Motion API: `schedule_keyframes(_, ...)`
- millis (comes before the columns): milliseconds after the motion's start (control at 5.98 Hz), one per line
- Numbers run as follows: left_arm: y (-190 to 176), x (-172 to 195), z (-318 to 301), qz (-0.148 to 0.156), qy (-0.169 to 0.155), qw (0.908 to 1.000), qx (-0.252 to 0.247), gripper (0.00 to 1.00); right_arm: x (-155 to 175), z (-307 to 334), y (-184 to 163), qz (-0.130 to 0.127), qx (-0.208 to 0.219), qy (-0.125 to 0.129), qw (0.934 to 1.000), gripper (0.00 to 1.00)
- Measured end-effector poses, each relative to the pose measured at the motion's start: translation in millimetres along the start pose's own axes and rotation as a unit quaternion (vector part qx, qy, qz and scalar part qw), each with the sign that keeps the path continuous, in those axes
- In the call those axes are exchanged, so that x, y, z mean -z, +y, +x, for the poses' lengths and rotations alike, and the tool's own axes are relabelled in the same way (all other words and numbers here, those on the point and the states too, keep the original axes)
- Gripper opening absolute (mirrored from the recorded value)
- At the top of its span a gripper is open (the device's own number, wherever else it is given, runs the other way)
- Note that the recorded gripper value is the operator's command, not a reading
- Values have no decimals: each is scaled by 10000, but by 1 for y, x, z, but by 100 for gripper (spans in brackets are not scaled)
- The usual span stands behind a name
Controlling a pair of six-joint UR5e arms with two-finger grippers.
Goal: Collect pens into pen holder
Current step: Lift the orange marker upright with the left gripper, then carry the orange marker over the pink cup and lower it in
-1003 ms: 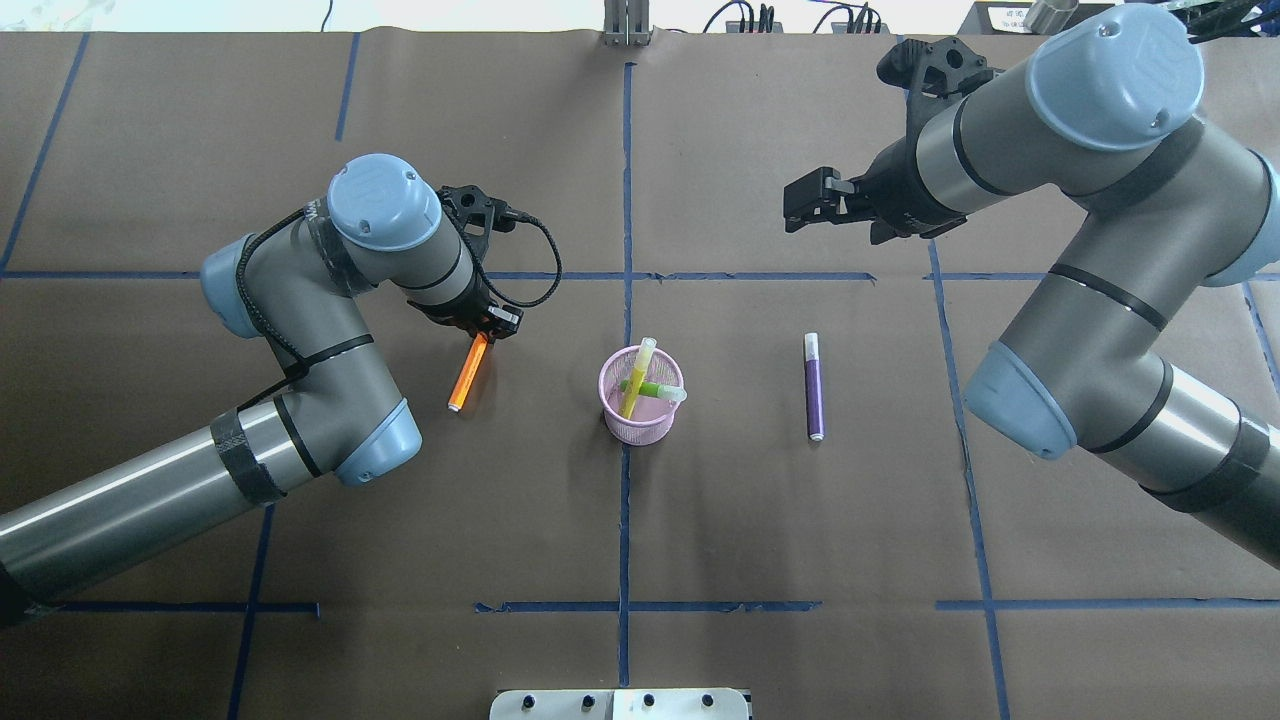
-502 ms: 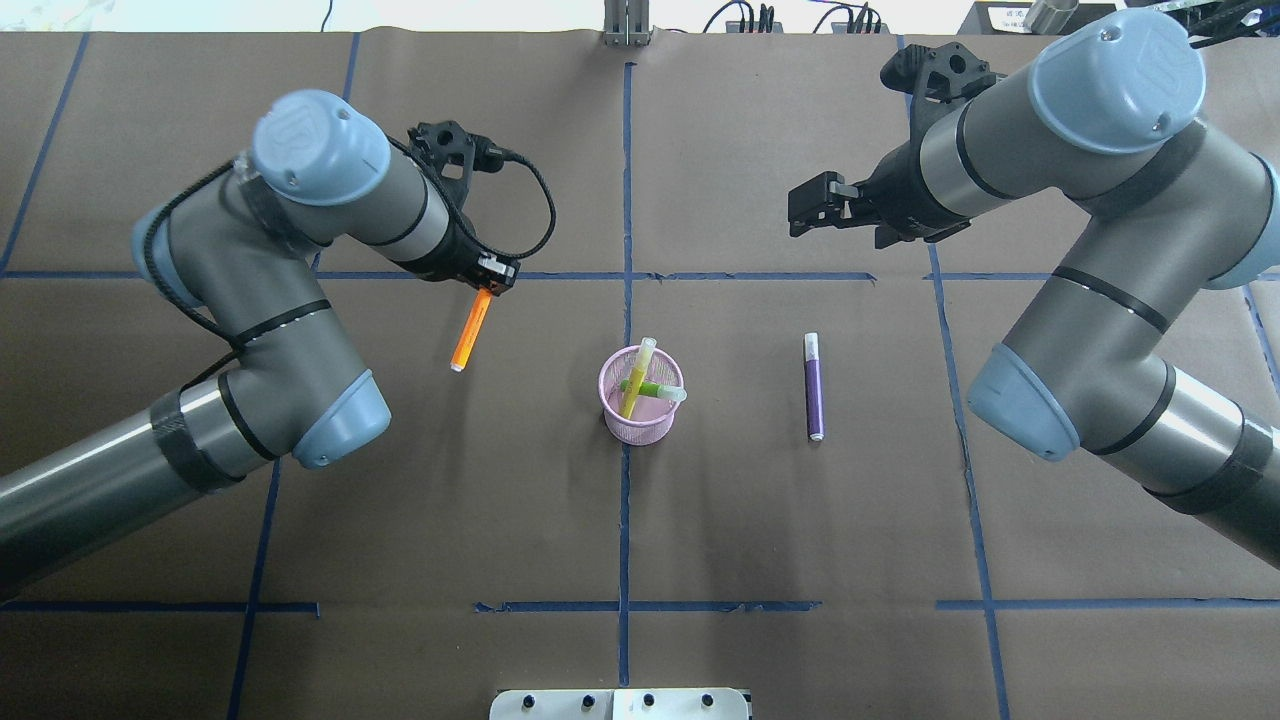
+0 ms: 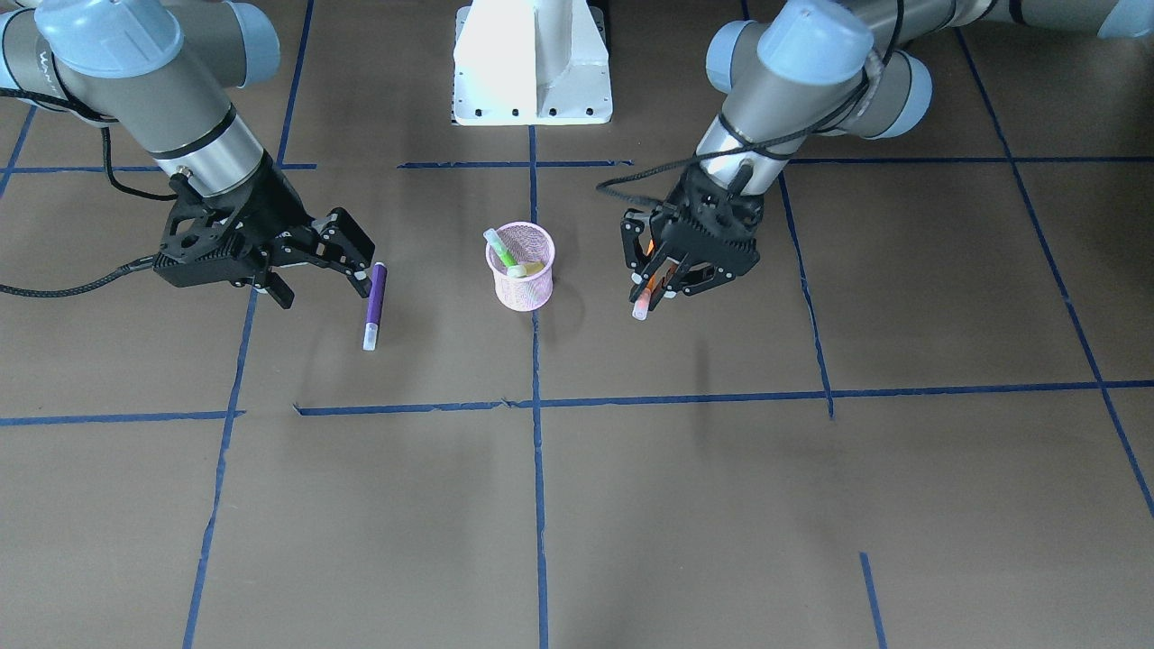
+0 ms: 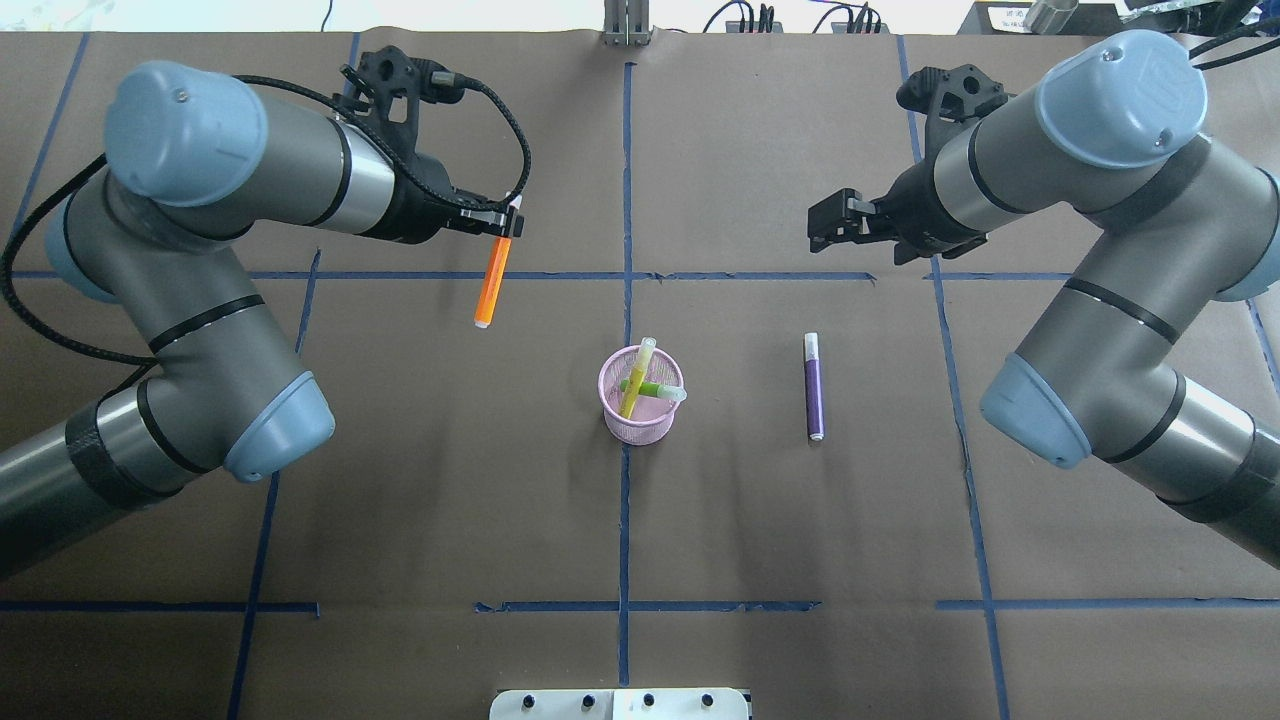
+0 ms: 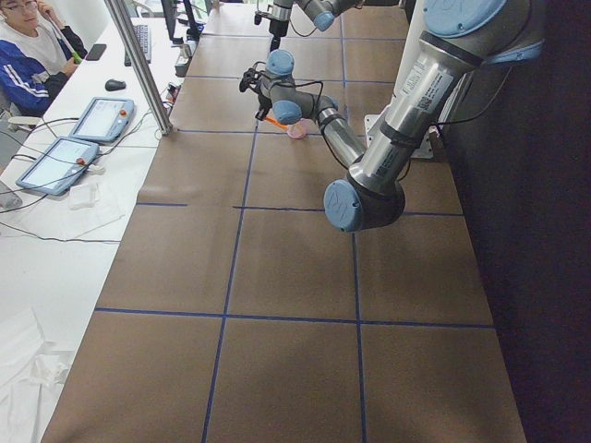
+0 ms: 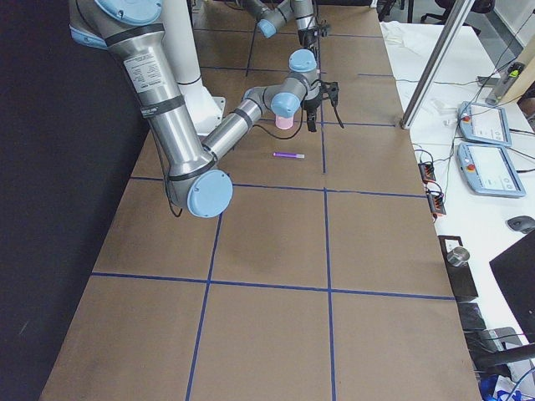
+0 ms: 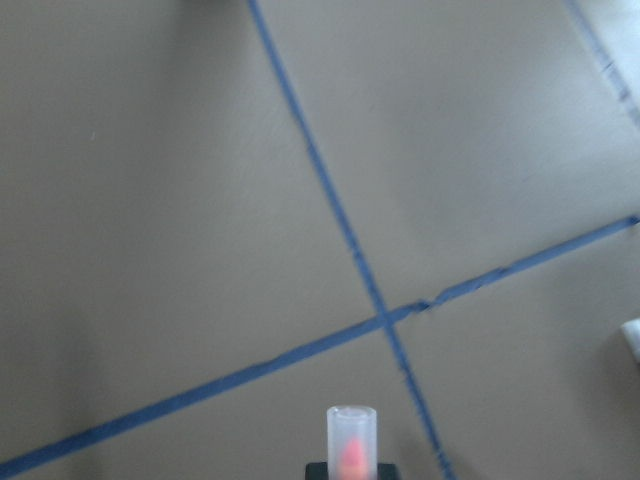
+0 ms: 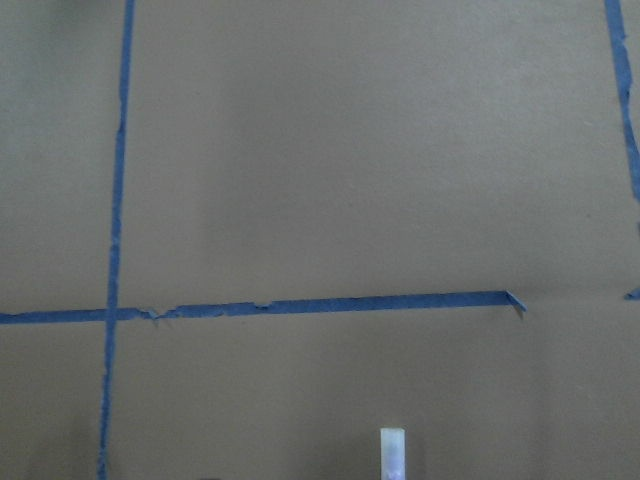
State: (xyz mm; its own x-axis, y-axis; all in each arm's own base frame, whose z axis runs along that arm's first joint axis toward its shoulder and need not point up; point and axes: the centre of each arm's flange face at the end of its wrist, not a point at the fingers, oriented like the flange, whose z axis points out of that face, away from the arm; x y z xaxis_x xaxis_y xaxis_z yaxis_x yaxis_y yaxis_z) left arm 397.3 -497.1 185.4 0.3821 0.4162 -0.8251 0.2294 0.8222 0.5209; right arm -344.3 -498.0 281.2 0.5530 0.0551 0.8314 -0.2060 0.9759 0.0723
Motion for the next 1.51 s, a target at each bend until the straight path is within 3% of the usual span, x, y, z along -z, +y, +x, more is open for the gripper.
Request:
schedule_keyframes(334, -7, 18, 13, 843, 477, 9952, 170, 0, -14, 14, 5, -350, -267, 438, 9981, 100)
schedule_keyframes(669, 30, -2, 49, 1353, 970, 9856, 277, 0, -22, 20, 8, -505, -348, 584, 9964, 100)
schedule_keyframes(1003, 56, -14, 62, 1594, 1303, 9784, 186, 0, -25, 20, 11, -538, -311, 583, 9964, 100)
schedule_keyframes(1505, 97, -68, 37, 2020, 1461, 9684, 51, 0, -26, 18, 13, -554, -278, 574, 9964, 100)
